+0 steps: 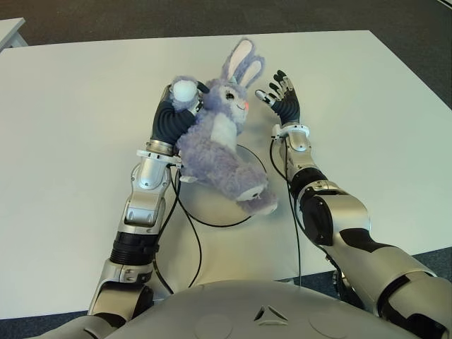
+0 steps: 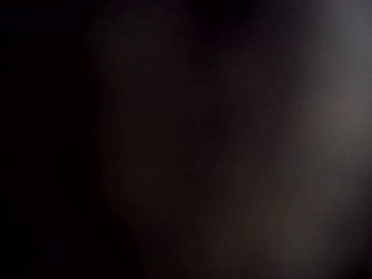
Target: Put the doll into the plate.
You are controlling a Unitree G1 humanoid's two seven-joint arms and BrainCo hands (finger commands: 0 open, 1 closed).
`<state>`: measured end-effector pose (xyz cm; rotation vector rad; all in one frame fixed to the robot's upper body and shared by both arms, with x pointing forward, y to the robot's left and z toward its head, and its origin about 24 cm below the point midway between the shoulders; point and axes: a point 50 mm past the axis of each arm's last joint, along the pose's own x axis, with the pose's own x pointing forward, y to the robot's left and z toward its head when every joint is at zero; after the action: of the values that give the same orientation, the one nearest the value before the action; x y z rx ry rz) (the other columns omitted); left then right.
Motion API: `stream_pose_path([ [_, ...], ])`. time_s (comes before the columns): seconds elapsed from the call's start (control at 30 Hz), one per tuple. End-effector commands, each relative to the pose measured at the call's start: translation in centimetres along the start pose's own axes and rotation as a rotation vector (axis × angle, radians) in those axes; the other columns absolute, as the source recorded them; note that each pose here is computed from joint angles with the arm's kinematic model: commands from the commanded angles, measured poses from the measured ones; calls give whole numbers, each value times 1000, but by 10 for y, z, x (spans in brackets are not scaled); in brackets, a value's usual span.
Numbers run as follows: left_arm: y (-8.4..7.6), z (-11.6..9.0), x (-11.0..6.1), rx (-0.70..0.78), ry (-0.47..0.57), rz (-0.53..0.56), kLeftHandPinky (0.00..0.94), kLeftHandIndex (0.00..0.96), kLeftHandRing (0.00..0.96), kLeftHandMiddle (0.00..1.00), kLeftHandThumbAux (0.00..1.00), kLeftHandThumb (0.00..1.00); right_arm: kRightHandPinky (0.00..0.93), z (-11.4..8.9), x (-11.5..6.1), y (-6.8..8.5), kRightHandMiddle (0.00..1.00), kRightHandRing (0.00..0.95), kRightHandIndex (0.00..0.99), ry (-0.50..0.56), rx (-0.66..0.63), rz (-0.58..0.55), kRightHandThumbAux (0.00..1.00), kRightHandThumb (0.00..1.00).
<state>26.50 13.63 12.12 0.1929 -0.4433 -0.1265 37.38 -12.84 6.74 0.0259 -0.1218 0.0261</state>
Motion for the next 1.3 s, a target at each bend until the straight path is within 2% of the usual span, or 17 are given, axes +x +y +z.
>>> stream_pose_path([
  [0.03, 0, -2, -6, 14, 30, 3, 829, 442, 822, 821, 700, 719, 119, -27, -16, -2, 79, 90, 44, 109, 14, -14, 756, 55],
  [0.3, -3, -2, -7, 17, 27, 5, 826, 442, 818, 817, 699, 721, 121, -27, -16, -2, 79, 89, 45, 109, 13, -14, 758, 51],
  [0.53, -5, -2, -7, 9, 17, -10, 864, 442, 851, 849, 700, 720, 122, -27, -16, -2, 80, 92, 47, 107, 14, -15, 756, 54],
  [1.3, -7, -2, -6, 45, -14, -14, 863, 440, 866, 865, 702, 714, 124, -27, -16, -3, 81, 94, 46, 108, 17, -16, 750, 58],
])
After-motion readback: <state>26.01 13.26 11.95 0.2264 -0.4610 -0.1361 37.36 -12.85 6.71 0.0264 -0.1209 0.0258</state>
